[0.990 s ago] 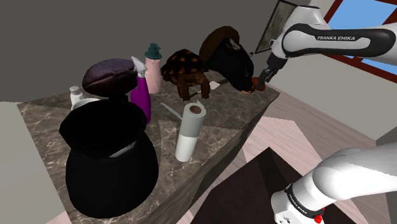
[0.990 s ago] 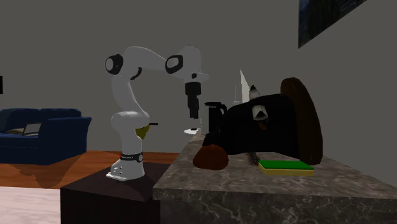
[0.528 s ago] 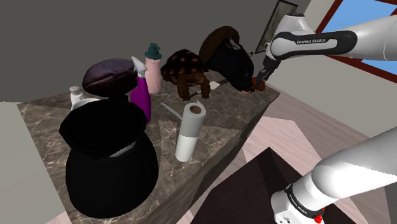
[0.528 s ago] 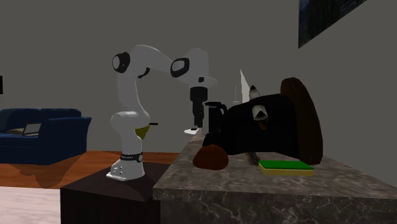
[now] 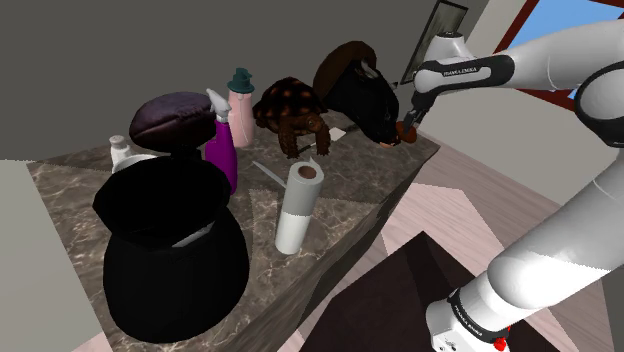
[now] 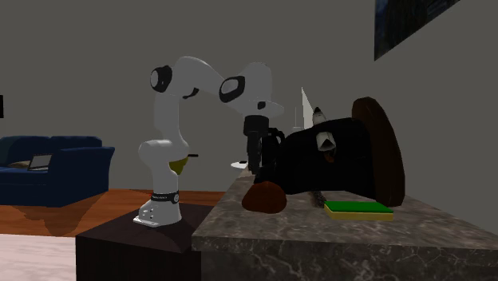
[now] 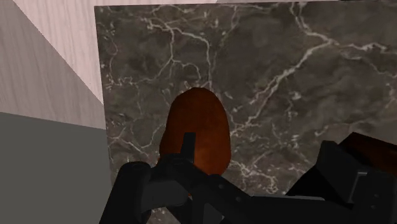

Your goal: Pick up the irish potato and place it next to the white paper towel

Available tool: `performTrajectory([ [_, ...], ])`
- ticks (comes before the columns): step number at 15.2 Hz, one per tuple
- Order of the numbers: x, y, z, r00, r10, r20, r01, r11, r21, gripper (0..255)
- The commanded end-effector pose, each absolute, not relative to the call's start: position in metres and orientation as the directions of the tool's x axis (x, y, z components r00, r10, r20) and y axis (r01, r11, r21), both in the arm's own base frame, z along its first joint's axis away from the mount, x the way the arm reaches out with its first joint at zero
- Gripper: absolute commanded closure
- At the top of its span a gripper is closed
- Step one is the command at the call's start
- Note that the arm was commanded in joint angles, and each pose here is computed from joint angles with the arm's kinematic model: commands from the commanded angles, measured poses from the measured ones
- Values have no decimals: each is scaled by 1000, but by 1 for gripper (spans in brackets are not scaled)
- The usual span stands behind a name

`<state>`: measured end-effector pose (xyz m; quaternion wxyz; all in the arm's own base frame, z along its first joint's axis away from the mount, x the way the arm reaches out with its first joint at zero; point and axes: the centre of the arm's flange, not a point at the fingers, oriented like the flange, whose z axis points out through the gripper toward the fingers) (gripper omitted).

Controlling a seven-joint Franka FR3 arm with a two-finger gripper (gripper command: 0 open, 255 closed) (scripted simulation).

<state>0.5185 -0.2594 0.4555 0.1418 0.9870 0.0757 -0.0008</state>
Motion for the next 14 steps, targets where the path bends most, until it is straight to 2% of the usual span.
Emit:
performTrajectory([
  [1, 534, -279, 447, 988, 149, -35, 153, -941, 301, 0],
  [14, 545, -310, 403, 988, 149, -46, 156, -935, 319, 0],
])
